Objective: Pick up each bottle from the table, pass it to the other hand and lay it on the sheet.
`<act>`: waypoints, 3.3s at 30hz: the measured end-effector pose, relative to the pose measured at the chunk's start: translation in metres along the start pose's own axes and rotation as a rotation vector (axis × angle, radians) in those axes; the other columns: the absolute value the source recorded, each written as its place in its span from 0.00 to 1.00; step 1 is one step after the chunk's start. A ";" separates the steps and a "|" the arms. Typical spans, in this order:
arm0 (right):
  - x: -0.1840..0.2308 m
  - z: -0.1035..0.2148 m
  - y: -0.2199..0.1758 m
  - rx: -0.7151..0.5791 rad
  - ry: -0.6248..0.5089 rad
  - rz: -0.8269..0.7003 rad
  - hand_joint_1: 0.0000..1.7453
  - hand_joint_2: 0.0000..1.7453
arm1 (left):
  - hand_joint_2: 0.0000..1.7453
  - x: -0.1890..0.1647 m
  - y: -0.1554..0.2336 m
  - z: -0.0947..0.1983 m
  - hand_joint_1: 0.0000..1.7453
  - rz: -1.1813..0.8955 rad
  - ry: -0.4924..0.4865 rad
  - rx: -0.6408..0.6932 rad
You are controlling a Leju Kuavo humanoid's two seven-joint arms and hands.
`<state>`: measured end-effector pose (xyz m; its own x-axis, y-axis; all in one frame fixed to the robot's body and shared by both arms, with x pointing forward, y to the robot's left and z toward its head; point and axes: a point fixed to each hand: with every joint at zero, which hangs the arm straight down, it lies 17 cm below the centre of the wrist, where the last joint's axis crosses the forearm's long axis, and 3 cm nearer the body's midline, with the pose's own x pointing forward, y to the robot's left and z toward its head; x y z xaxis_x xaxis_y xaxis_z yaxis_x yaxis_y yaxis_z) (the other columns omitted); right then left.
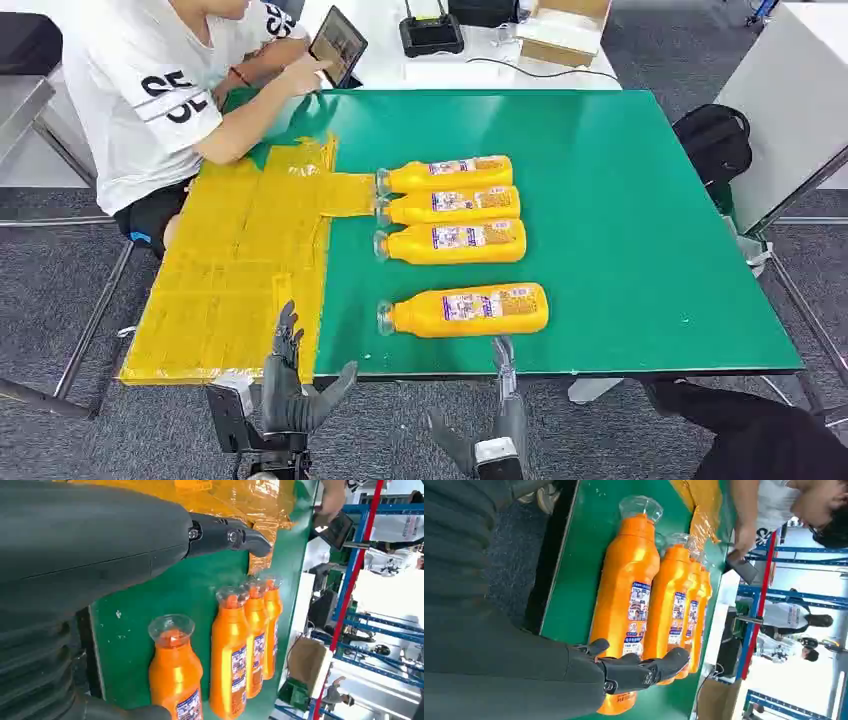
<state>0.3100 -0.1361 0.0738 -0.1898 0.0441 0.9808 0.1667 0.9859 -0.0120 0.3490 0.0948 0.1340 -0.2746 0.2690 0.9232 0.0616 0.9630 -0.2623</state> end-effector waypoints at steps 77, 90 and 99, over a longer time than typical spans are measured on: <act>-0.020 -0.153 -0.075 0.335 0.054 0.962 0.00 1.00 | 1.00 0.003 -0.003 -0.018 0.00 -0.030 -0.017 -0.103; -0.068 -0.173 -0.056 0.533 0.193 0.924 0.00 1.00 | 1.00 -0.010 -0.011 -0.016 0.00 -0.030 0.025 -0.135; -0.082 -0.179 -0.039 0.637 0.224 0.892 0.00 1.00 | 1.00 -0.016 -0.016 -0.018 0.00 -0.016 0.040 -0.147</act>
<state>0.4921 -0.2068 0.0289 -0.0605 0.8101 0.5832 -0.3818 0.5211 -0.7634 0.3698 0.0753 0.1289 -0.2383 0.2516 0.9380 0.1984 0.9581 -0.2066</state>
